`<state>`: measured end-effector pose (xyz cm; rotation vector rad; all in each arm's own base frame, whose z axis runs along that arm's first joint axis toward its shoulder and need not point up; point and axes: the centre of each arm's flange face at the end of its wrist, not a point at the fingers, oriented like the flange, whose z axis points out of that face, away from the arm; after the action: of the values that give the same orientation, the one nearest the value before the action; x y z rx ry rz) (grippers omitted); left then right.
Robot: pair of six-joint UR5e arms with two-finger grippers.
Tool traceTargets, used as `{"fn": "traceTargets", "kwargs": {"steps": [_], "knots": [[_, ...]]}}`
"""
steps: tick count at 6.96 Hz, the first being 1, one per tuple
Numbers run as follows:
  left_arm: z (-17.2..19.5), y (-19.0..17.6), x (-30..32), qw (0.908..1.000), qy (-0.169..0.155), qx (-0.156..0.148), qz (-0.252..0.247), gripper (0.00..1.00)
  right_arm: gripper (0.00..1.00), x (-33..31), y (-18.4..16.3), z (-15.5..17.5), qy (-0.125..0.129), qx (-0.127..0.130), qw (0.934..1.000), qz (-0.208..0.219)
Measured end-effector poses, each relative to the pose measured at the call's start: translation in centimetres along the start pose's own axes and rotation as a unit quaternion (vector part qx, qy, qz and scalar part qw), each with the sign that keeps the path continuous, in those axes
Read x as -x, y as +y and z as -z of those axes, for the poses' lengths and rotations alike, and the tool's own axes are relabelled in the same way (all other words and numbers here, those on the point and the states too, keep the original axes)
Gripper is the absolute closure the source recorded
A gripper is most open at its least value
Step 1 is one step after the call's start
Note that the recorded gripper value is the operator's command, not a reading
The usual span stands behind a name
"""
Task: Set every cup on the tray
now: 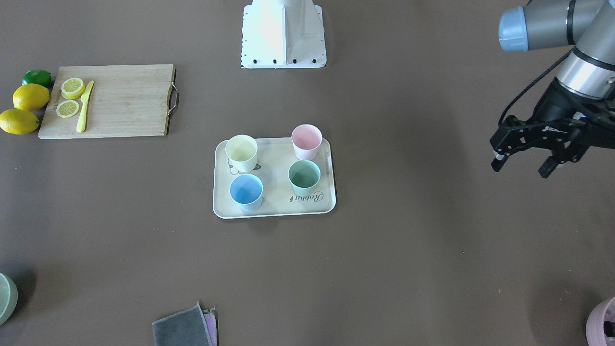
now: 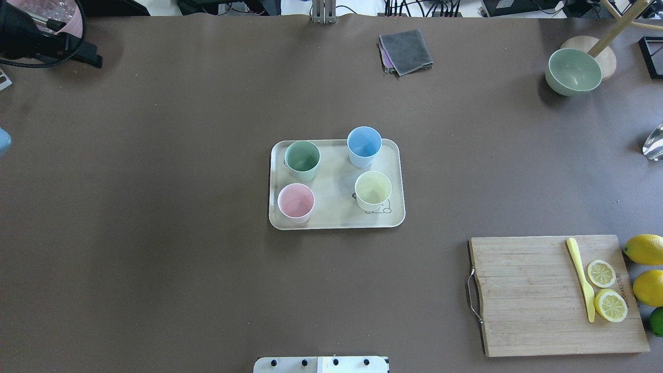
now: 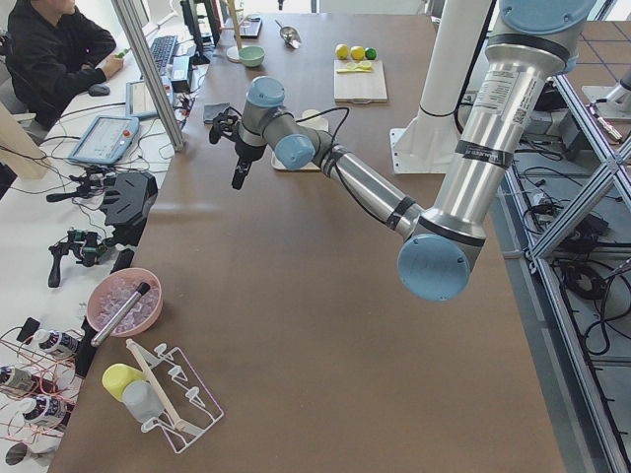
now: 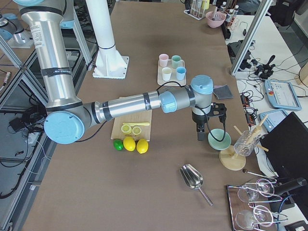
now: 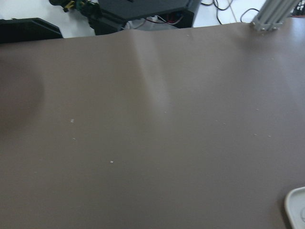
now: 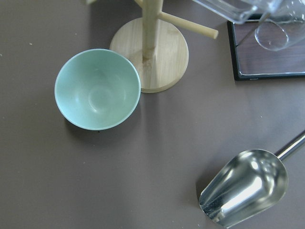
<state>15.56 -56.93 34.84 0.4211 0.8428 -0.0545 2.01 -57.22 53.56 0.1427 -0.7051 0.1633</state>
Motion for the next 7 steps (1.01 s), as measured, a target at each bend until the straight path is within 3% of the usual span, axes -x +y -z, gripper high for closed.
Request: {"fn": "traceTargets", "kwargs": {"steps": [3,5,7], "knots": [[1.0,1.6,11.9,0.9986,-0.049,0.017,0.004,0.02,0.00,-4.6,4.0,0.4,-0.017,0.010,0.9994,-0.029],[2.2,4.1,18.9,0.9971,-0.041,0.045,0.045,0.02,0.00,-7.8,6.8,-0.7,-0.021,0.027,0.9993,-0.017],[1.8,7.5,25.6,0.9959,-0.033,0.081,0.023,0.02,0.00,-9.7,9.0,-1.8,-0.020,0.042,0.9987,-0.018]]}}
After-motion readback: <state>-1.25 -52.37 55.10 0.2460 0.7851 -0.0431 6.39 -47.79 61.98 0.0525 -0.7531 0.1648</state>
